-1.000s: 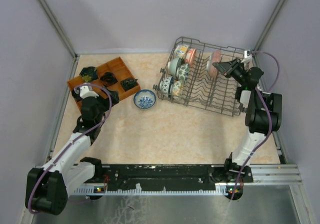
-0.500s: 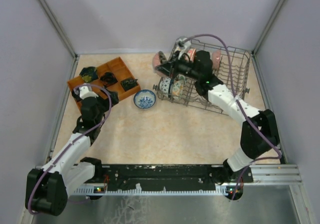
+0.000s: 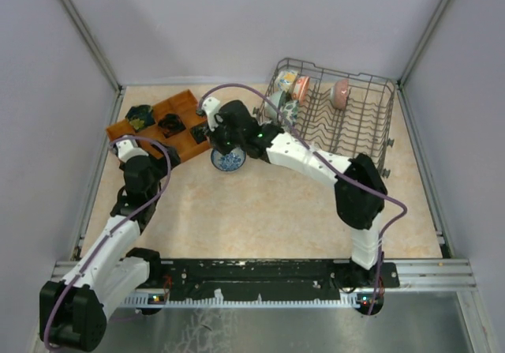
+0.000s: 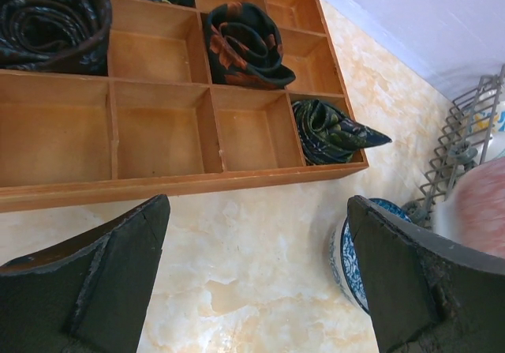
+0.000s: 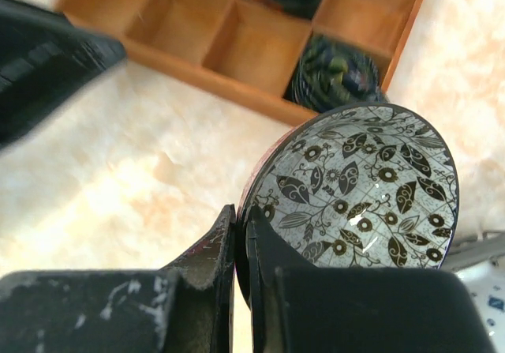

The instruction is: Unload the bowls from the dish rack

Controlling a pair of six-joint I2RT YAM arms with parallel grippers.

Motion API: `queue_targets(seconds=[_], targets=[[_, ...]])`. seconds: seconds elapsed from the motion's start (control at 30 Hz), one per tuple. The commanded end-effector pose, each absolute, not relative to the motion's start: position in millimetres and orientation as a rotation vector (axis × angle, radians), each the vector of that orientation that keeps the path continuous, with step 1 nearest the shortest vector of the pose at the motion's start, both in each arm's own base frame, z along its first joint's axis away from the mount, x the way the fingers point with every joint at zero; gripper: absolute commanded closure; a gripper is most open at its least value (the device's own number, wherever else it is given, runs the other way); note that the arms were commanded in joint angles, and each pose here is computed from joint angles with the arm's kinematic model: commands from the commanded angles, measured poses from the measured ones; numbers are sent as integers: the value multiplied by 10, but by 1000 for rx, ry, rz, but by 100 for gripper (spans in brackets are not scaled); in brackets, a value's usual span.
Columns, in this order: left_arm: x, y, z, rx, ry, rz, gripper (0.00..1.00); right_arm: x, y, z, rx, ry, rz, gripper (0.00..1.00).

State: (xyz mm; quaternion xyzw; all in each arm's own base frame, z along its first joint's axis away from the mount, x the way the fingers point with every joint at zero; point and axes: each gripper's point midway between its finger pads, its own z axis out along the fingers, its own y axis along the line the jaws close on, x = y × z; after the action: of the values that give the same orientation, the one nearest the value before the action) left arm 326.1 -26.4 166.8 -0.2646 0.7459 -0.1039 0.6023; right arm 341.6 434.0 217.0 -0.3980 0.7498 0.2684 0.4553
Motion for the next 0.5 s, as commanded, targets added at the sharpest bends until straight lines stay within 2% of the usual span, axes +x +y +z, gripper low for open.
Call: queue_targets(seconds=[0.0,0.47], targets=[[3224,-142,1776,-651,1684,-200,1,3505,4408,2252,-1031,1813,419,100],[3241,-147,1728,-649,1694,-205,1,3442,4492,1735,-1078,1927,300,100]])
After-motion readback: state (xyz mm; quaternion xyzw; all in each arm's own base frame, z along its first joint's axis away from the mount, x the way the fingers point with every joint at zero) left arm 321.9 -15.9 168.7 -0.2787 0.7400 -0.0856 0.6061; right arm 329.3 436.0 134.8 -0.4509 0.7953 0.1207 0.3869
